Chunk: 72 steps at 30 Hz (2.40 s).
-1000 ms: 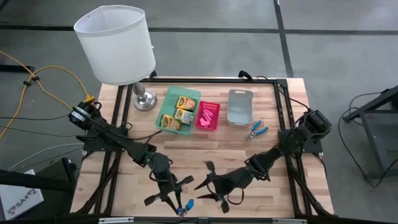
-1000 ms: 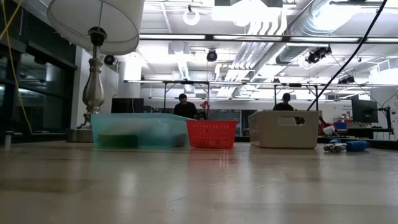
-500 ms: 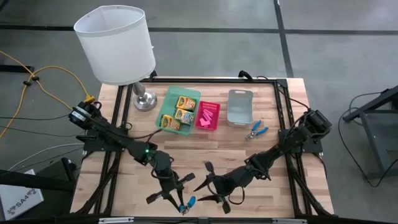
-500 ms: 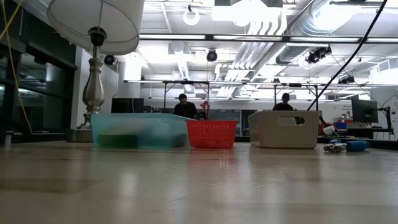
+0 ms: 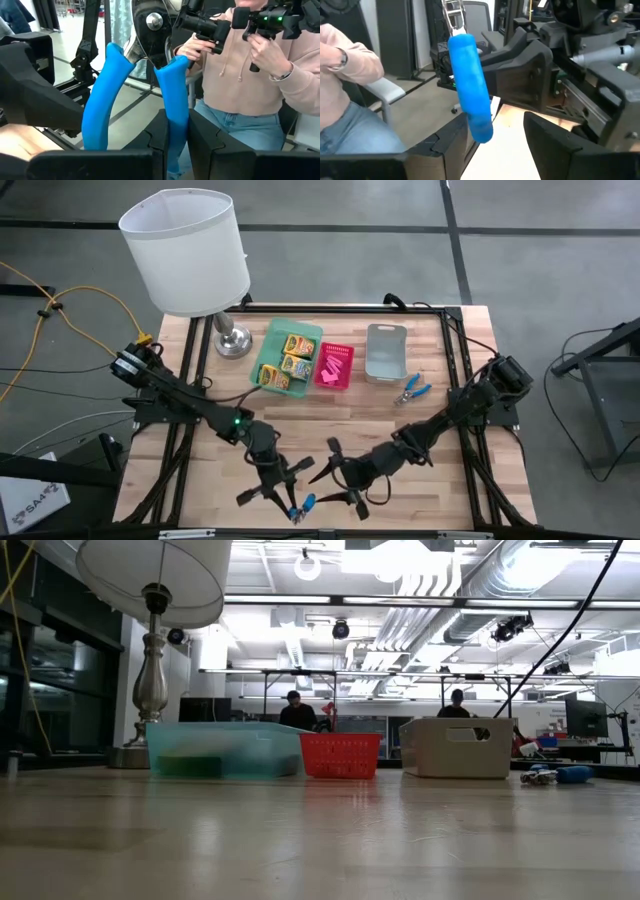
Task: Pick & Place School Supplies
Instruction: Put the blue puncher into the gray bin
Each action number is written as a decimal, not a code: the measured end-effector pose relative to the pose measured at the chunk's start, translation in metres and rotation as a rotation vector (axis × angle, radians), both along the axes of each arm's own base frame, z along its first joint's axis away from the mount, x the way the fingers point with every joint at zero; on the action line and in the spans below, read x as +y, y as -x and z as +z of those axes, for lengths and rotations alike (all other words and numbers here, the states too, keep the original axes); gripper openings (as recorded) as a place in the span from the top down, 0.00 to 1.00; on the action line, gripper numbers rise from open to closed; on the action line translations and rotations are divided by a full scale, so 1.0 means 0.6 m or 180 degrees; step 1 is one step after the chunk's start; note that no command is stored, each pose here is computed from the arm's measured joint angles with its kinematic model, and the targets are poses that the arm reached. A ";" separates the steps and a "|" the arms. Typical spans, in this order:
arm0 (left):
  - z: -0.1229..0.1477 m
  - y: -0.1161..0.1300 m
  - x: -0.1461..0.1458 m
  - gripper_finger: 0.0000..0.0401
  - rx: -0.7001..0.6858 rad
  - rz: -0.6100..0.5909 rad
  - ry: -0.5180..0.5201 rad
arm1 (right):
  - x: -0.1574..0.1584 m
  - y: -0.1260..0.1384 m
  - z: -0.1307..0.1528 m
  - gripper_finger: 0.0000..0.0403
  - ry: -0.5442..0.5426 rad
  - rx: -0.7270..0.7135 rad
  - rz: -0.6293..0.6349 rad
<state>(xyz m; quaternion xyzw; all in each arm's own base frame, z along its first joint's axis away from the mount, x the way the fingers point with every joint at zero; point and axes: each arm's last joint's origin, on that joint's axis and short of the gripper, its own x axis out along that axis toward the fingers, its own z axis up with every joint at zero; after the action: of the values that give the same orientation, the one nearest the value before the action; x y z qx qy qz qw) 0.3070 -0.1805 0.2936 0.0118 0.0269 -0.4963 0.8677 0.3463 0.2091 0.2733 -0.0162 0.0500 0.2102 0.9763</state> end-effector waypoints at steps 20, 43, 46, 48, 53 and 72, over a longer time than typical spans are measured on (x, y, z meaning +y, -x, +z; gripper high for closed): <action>0.001 -0.010 0.024 0.91 -0.0023 -0.0156 0.0024 | -0.004 -0.003 0.006 0.54 -0.0068 -0.0095 0.0224; 0.008 -0.014 0.041 0.91 -0.0207 -0.0515 0.0072 | -0.018 -0.012 0.017 0.54 -0.0115 -0.0307 0.0398; 0.009 -0.015 0.044 0.91 -0.0218 -0.0569 0.0088 | -0.018 -0.012 0.017 0.54 -0.0106 -0.0313 0.0388; 0.010 -0.016 0.046 0.91 -0.0227 -0.0594 0.0092 | -0.019 -0.012 0.017 0.54 -0.0108 -0.0319 0.0384; 0.011 -0.017 0.051 0.91 -0.0251 -0.0663 0.0104 | -0.021 -0.014 0.018 0.57 -0.0101 -0.0358 0.0368; 0.013 -0.020 0.056 0.91 -0.0305 -0.0534 0.0103 | -0.024 -0.015 0.021 0.60 -0.0073 -0.0426 0.0235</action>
<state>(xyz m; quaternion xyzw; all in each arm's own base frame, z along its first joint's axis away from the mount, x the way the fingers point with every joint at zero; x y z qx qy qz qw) 0.3193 -0.1469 0.3013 0.0237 -0.0237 -0.5664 0.8234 0.3554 0.1947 0.2860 -0.0209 -0.0185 0.2450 0.9691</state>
